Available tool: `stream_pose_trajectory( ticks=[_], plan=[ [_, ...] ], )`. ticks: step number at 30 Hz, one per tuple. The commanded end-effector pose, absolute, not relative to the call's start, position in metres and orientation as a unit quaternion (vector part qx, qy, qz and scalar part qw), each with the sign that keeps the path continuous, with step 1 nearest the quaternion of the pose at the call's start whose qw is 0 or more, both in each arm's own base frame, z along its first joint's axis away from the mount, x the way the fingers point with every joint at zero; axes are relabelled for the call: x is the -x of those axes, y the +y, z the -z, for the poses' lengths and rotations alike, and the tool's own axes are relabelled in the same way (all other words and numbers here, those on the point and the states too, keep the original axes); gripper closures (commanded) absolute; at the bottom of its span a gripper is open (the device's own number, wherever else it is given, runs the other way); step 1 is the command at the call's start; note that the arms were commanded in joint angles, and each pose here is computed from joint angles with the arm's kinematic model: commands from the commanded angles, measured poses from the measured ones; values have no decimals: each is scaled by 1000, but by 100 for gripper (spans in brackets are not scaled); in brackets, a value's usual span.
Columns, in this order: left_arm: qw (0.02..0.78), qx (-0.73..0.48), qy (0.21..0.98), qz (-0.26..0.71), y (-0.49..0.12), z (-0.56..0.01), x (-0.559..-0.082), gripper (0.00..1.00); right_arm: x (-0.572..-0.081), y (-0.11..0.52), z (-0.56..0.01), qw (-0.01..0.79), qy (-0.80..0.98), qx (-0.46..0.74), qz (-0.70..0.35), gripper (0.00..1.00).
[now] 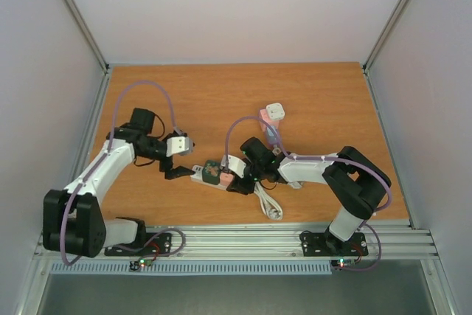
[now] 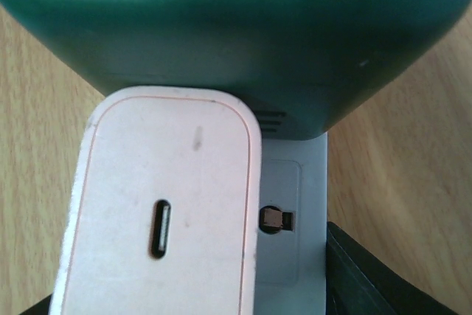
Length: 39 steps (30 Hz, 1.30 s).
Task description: Pull the plug off the socket
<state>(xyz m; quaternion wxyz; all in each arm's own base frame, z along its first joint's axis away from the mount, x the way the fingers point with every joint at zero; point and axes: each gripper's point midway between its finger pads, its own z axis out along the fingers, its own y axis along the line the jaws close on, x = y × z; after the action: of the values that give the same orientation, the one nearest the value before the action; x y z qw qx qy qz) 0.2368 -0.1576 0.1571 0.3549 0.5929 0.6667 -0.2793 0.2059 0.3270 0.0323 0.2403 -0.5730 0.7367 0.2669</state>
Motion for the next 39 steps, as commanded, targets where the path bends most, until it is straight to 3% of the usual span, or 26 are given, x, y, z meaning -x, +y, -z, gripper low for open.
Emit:
stream_pose_trajectory(
  ticks=[1,18,30,39],
  plan=[
    [350,-644,622,276,-175,-136,-235,1,-201,333,-46,260,711,586,-288,61],
    [335,-662,613,271,-194,-93,-238,6,-210,352,-38,286,687,612,-267,62],
    [328,-661,600,309,-201,-92,-221,26,-213,351,-32,288,693,607,-261,63],
    [315,-659,601,326,-201,-91,-212,50,-217,352,-30,292,698,602,-254,64]
  ],
)
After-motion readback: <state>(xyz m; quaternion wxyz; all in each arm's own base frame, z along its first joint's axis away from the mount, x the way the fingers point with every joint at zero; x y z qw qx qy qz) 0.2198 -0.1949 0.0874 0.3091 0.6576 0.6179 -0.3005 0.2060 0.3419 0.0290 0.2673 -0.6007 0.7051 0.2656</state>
